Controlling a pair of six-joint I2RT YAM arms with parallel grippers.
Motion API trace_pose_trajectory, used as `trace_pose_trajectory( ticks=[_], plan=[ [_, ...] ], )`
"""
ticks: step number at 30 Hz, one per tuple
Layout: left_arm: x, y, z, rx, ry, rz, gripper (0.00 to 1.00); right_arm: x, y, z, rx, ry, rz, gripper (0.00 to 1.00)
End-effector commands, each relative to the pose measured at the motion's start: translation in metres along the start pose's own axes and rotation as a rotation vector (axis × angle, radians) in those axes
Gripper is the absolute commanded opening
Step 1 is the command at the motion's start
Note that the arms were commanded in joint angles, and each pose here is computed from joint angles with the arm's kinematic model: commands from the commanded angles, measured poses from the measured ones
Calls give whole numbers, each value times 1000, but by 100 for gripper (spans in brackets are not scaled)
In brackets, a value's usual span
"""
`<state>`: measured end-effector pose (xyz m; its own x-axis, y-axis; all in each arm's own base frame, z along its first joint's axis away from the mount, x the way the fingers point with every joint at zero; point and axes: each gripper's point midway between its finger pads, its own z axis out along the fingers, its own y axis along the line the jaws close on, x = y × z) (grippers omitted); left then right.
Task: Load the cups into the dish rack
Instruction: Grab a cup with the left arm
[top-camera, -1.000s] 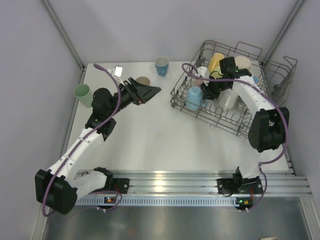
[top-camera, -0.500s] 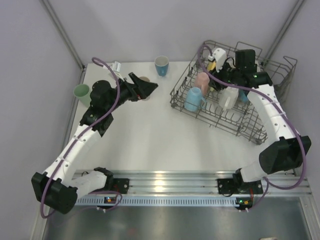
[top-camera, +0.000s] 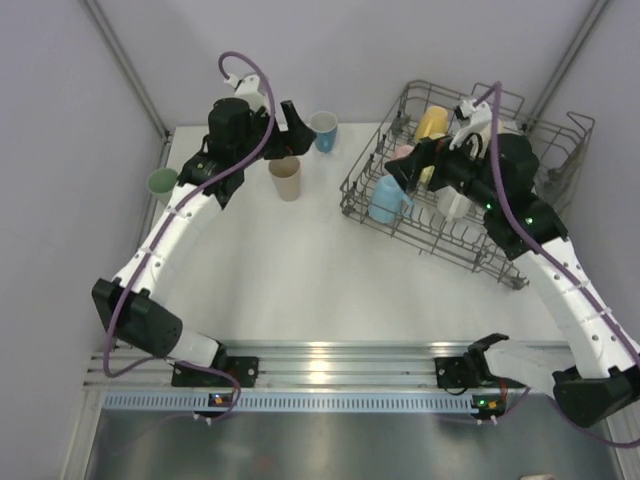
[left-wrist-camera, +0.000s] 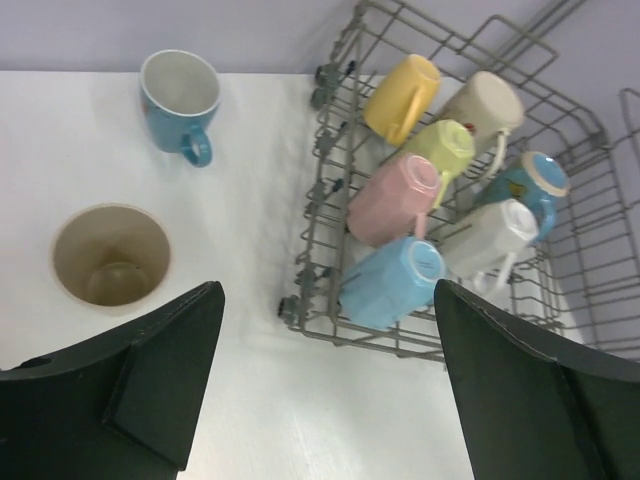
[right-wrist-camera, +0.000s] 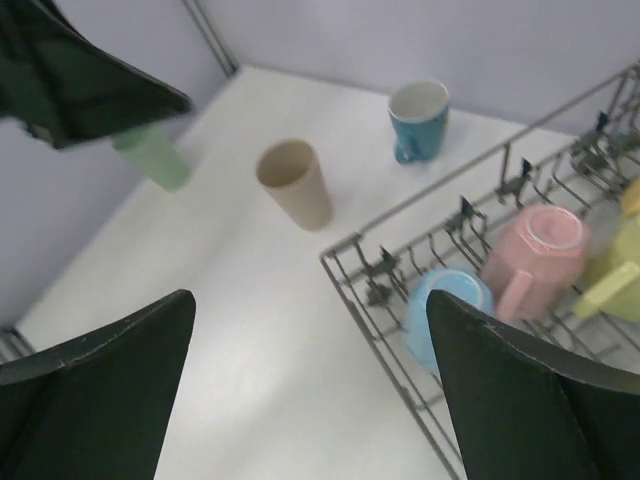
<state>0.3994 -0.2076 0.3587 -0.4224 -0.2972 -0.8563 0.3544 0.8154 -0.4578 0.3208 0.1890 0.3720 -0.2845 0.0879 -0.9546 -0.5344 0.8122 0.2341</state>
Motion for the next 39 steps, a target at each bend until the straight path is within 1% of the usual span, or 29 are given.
trace_pose_trajectory(
  ticks=[1,3,4,5,6,8,10,11,12,13,14,15,16,17,18,19,21,22,23,24,26,27,28,30,31,35,37,39],
  plan=[
    [-9,27,20,-120,4,85,91,-47,37,-21,-144,-238,194,99],
    [-20,26,29,-127,-15,95,91,-44,43,-37,-184,-290,283,99],
    [-11,34,45,-142,13,92,91,-48,48,-43,-223,-331,271,99],
    [-10,37,52,-150,16,88,91,-49,54,-54,-270,-386,232,99],
    [-17,36,59,-147,4,84,90,-52,50,-59,-261,-418,217,100],
    [-6,46,83,-161,39,72,89,-52,47,-69,-244,-459,234,99],
    [-12,46,96,-151,32,70,87,-53,44,-74,-225,-478,228,99],
    [1,56,113,-165,61,64,86,-53,43,-76,-218,-483,230,99],
    [-8,55,119,-166,40,66,86,-48,41,-74,-204,-460,223,98],
    [-5,60,127,-171,48,63,85,-51,42,-77,-202,-459,211,97],
    [8,70,142,-184,75,61,85,-50,41,-76,-194,-448,201,96],
    [9,75,149,-191,77,59,84,-45,40,-74,-184,-425,186,96],
    [1,75,155,-196,57,64,84,-44,38,-74,-175,-420,179,95],
    [13,87,169,-211,79,68,83,-44,38,-77,-167,-423,173,95],
    [15,90,174,-212,82,72,83,-42,36,-77,-157,-418,163,95],
    [3,92,177,-202,60,95,83,-42,36,-79,-156,-421,156,95],
    [16,107,195,-215,84,126,83,-41,35,-81,-153,-422,142,95],
    [14,114,199,-230,75,139,83,-40,36,-81,-154,-421,137,95],
    [4,113,202,-225,53,139,82,-39,35,-81,-149,-417,127,95],
    [11,121,211,-221,63,124,81,-38,34,-81,-147,-415,122,95],
    [1,129,216,-177,38,84,79,-35,33,-79,-138,-405,109,95],
    [4,137,221,-173,38,74,78,-34,31,-78,-133,-401,108,95],
    [-3,146,222,-172,15,68,79,-33,31,-76,-129,-396,108,95],
    [-1,151,227,-144,13,61,79,-32,30,-74,-126,-388,109,95],
    [3,160,231,-142,17,54,78,-32,30,-72,-126,-383,109,95],
    [5,165,238,-95,11,49,78,-29,27,-66,-117,-364,98,95],
    [7,168,237,-97,19,61,76,-27,25,-63,-111,-353,94,95],
    [1,167,228,-118,10,81,76,-25,25,-61,-110,-347,93,95]
  ],
)
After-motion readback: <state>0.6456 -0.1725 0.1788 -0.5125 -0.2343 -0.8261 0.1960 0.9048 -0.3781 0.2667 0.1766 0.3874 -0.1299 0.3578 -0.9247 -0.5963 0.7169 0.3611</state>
